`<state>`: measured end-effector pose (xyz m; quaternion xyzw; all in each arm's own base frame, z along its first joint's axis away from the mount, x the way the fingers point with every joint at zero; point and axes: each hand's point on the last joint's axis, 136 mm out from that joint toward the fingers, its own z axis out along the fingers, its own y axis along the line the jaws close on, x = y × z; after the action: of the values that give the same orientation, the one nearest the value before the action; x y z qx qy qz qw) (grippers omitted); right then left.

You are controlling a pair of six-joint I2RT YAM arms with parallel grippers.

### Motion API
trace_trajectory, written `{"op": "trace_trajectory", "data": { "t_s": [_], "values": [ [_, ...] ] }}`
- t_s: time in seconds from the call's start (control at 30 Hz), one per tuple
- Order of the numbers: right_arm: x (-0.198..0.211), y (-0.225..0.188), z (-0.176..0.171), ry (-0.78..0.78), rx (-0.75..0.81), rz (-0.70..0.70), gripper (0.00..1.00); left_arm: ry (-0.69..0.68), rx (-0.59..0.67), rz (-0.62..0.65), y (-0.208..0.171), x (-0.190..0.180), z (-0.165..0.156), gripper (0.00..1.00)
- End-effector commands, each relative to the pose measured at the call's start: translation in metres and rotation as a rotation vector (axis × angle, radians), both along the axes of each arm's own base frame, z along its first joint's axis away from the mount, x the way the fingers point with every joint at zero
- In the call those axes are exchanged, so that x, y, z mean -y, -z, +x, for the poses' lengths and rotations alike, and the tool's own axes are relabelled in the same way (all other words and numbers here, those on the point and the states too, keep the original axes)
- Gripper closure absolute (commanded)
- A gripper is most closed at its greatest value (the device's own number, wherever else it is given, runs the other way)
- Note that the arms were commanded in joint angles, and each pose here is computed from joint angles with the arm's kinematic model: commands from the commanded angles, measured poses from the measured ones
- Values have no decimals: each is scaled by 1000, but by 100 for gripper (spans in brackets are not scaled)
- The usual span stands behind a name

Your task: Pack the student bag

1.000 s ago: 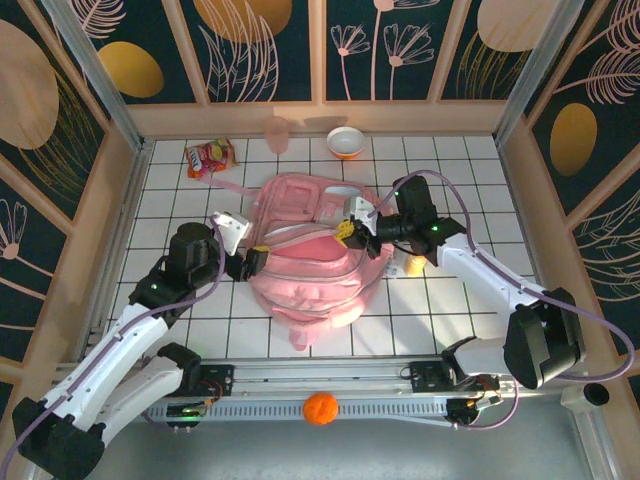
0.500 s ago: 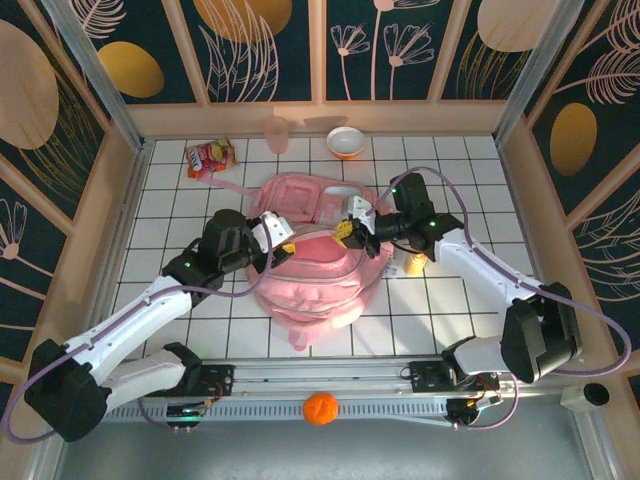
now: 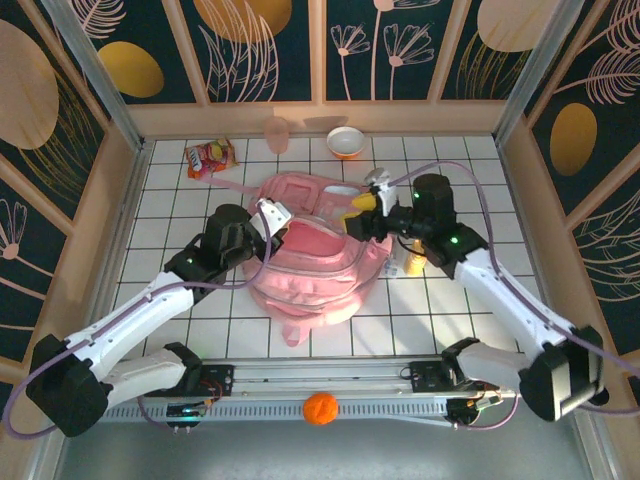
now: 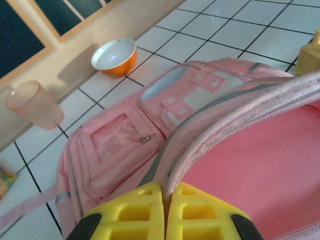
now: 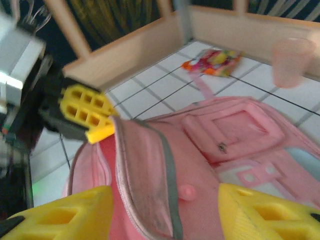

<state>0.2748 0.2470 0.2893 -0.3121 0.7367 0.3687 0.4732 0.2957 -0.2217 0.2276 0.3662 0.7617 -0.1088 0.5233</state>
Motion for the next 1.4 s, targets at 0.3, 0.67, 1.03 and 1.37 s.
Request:
{"op": "trace_trajectory", "data": {
  "t_s": [0.3,0.67,1.03,1.37],
  "values": [
    [188,142,-10,1133,-762,-311,22,-225,-45,-199,-21,-33,-5,100],
    [192,196,10,1217,-836,-323,19,-234,-49,-213,-13,-35,-6,100],
    [180,228,24,1140,-907,-283,31,-238,-23,-224,-14,-37,-7,100],
    [187,229,15,1148,-912,-288,51,-224,-17,-223,-14,-33,-4,100]
  ]
}}
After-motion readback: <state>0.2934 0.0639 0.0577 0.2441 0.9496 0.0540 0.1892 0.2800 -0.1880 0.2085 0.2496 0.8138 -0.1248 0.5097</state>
